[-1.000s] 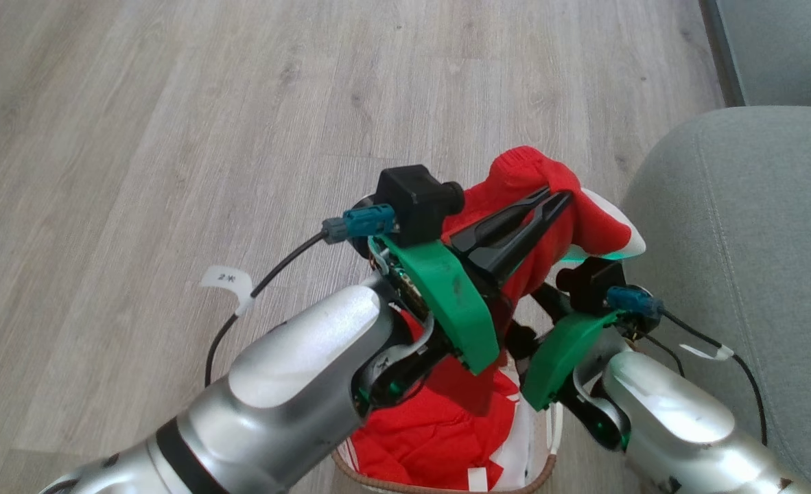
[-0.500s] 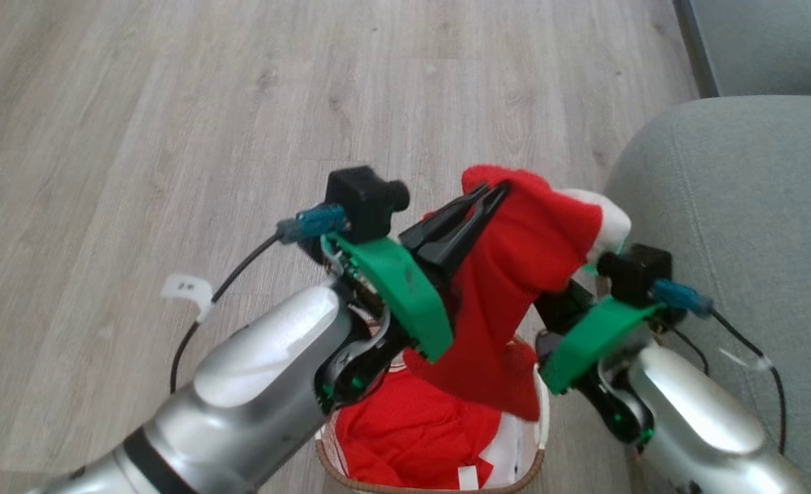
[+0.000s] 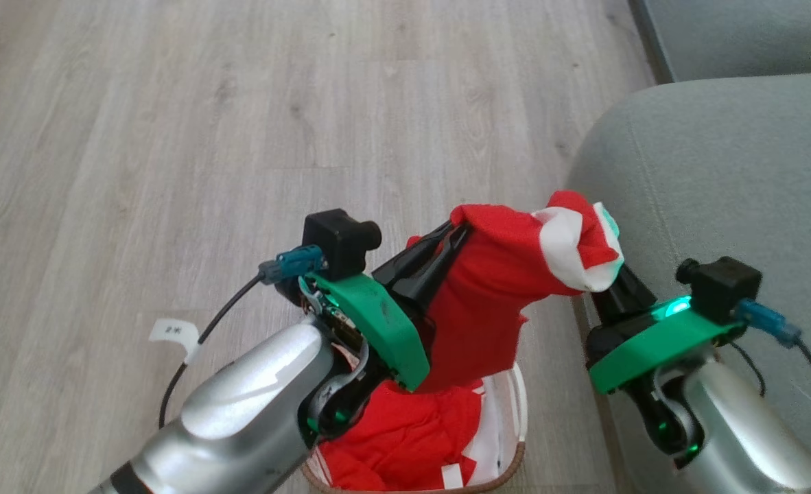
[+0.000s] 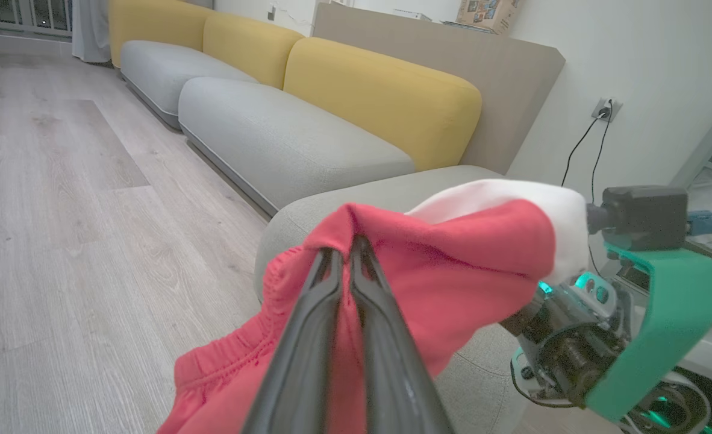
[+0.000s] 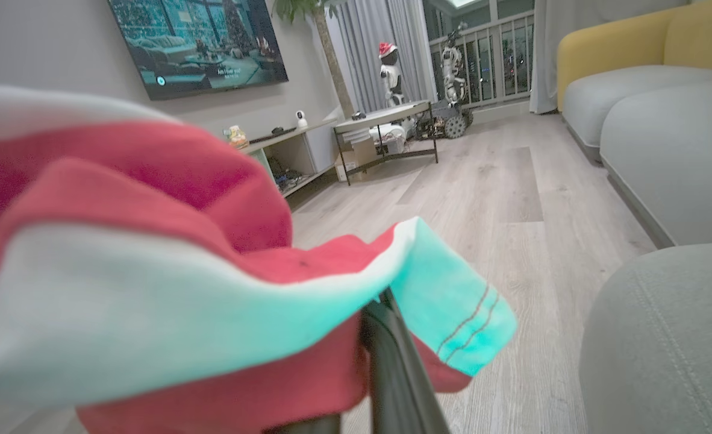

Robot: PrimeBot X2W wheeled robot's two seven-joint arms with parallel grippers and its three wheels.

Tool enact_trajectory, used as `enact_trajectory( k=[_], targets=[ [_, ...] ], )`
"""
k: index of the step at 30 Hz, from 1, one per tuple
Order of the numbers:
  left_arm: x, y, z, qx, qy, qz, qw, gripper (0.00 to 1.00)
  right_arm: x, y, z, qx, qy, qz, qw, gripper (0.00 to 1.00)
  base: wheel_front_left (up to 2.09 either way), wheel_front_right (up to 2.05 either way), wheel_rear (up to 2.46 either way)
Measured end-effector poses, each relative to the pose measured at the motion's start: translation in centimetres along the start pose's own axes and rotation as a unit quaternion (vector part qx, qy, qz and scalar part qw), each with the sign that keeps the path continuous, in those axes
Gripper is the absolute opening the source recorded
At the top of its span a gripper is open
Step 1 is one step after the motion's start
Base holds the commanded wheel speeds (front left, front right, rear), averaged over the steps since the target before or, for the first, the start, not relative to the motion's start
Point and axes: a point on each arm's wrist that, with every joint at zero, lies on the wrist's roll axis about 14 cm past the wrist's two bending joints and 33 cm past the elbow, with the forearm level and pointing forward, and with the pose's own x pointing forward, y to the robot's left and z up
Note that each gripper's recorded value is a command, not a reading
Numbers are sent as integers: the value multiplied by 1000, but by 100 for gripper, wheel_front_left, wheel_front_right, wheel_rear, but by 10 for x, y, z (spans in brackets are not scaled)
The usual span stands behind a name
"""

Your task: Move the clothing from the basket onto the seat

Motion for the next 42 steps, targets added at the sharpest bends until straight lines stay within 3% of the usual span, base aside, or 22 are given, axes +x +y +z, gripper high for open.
enact_trajectory(
  k=[1,2,3,14,28,42],
  targets=[
    [1,-1,-1,-1,0,-2,1000,20,-2,-4,4,0,-6,-6,1000,0,0,0,0],
    [2,-3,-3,-2,2,-5,1000,43,-4,-7,9,0,-14,-12,1000,0,0,0,0],
    [4,-7,-6,-4,4,-11,1000,100,-8,-15,21,-3,-31,-24,999,0,0,0,0],
    [22,-30,-21,-16,18,-55,998,100,-38,-52,71,-38,-97,-82,991,0,0,0,0],
    [52,-70,-48,-13,41,-145,989,100,-96,-88,138,-105,-170,-164,966,0,0,0,0],
    [72,-106,-60,-15,50,-211,976,100,-150,-98,158,-134,-186,-233,945,0,0,0,0]
  ],
)
